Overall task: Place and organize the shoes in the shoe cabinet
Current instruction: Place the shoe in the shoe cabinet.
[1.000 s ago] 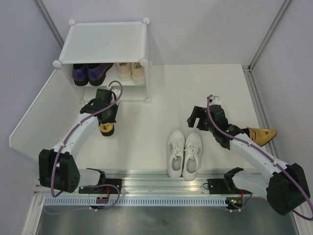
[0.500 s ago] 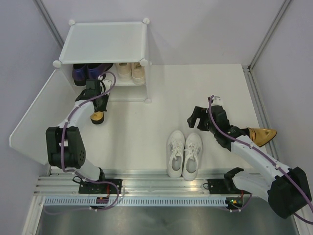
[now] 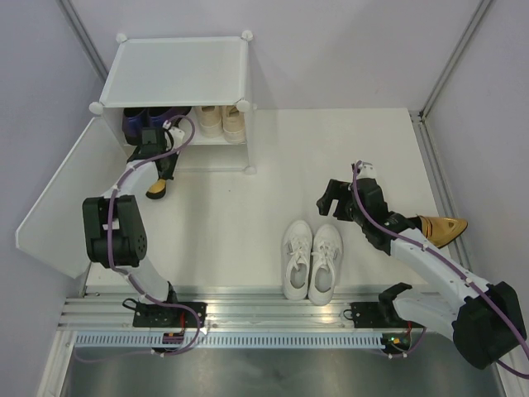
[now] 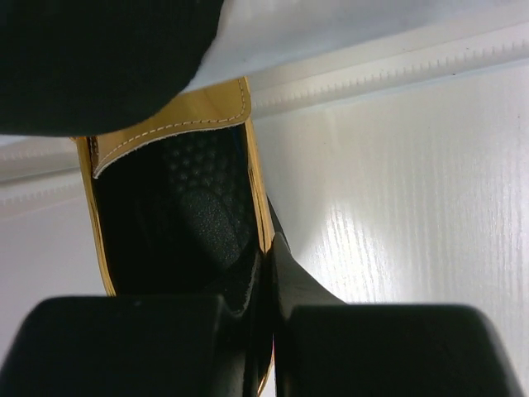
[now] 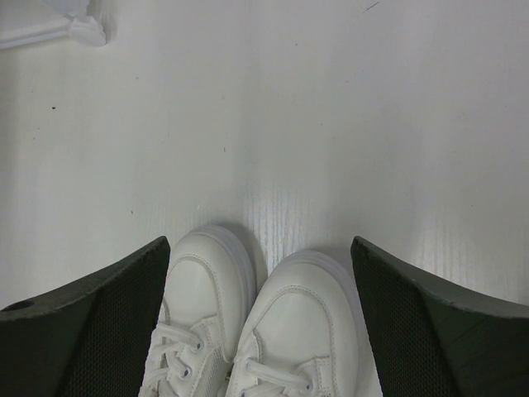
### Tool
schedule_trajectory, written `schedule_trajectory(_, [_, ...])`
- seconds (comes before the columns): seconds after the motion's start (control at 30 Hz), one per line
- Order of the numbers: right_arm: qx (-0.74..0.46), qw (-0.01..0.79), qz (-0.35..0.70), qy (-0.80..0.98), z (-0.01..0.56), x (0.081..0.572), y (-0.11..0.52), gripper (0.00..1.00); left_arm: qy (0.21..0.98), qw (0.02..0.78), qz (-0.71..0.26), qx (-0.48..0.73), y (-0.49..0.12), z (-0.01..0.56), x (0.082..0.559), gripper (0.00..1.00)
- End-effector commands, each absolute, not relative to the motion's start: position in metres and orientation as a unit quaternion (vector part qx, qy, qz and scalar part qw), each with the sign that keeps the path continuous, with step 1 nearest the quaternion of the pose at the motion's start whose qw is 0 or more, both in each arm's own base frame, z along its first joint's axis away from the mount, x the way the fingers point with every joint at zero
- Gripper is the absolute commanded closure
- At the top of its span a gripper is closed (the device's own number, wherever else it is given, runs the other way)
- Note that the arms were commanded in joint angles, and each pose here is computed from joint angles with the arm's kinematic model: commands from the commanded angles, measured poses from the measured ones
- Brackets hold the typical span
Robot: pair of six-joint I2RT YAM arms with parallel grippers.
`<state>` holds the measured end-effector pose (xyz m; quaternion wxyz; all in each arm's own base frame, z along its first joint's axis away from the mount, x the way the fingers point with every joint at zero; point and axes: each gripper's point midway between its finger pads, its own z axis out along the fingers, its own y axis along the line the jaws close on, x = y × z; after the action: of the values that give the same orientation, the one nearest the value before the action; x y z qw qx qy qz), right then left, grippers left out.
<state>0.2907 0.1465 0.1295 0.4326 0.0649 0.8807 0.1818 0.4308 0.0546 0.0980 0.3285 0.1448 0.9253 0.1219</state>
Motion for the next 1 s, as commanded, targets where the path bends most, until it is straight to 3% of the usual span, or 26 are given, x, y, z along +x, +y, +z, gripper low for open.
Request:
schedule_trajectory(0.0, [0.068,0.453,0.171,0.872,0.135,0.299,0.142,0.07,0.885,0.402,0.175,0.155,0.070,0.144,0.472,0.98])
schedule_trajectory(0.13, [0.068,0.449,0.169,0.875,0.133,0.300,0.142,0.07,0.890,0.393,0.176,0.151,0.074,0.135,0.477,0.97])
schedule_trajectory(0.23, [0.067,0.447,0.166,0.876,0.131,0.300,0.142,0.07,0.889,0.393,0.180,0.149,0.075,0.132,0.480,0.90])
schedule_trajectory(0.37, [0.068,0.448,0.164,0.876,0.130,0.301,0.142,0.07,0.891,0.389,0.188,0.138,0.081,0.129,0.483,0.72])
schedule_trajectory(0.73, [0.064,0.445,0.165,0.878,0.129,0.300,0.143,0.07,0.895,0.390,0.187,0.106,0.085,0.128,0.478,0.63])
schedule_trajectory(0.97, [0.063,0.447,0.171,0.876,0.131,0.299,0.144,0.07,0.889,0.421,0.151,0.095,0.070,0.146,0.468,0.49])
